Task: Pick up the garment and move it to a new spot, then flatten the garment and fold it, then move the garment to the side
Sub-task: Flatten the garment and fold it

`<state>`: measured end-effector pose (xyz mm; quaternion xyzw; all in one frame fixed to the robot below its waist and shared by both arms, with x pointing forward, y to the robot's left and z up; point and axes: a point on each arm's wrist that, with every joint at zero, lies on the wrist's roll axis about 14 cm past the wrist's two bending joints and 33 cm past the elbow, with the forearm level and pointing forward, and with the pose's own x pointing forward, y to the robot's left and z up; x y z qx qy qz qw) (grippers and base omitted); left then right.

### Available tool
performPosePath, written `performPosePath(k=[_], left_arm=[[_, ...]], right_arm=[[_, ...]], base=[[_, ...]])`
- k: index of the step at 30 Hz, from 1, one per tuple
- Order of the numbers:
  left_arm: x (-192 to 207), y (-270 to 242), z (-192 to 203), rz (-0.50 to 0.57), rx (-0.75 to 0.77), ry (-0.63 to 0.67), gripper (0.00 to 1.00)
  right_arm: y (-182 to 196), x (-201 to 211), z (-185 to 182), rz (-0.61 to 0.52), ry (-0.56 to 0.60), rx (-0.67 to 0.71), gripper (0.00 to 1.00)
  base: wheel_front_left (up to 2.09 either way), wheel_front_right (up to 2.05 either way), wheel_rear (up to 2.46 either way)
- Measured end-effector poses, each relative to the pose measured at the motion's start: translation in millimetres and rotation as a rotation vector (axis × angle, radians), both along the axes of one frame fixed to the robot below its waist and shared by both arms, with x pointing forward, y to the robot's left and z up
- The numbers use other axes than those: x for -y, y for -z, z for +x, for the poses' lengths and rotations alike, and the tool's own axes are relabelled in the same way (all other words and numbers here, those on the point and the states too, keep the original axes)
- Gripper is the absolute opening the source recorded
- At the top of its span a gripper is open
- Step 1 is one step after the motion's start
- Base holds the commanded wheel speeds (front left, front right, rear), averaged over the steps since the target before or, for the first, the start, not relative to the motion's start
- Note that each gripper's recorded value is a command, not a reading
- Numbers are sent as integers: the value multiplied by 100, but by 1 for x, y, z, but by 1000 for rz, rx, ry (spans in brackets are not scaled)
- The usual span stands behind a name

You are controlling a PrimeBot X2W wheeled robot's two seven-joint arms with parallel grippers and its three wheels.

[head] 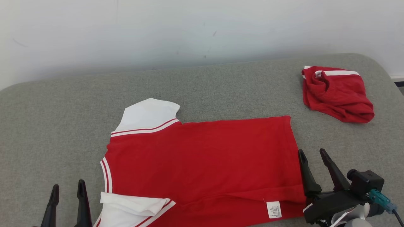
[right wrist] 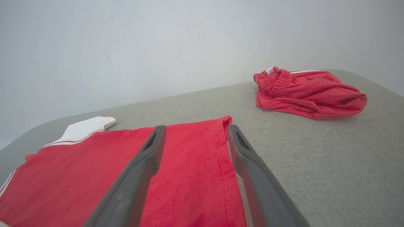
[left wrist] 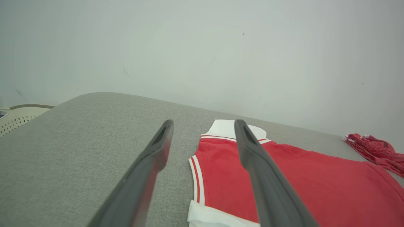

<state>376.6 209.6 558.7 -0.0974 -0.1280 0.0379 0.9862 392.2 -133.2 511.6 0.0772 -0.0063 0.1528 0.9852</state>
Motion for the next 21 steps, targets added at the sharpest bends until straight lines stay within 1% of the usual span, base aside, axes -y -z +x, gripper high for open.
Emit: performPosePath(k=[5,11,15,21], left_arm=[[-6,-5,-2,20,12,-25,100],[-7,-2,0,20,3,-24,100],[-1,-3,14,32,8,19,100],[7,-15,53,75,-1,113,100]], right_arm=[[-4,2,3,0,17,27,100],[-2,2,4,5,24,25,100],[-3,1,5,5,26,25,100],[-9,0,11,6,28,43,100]], base=[[0,0,0],[0,0,0],[0,0,0],[0,0,0]])
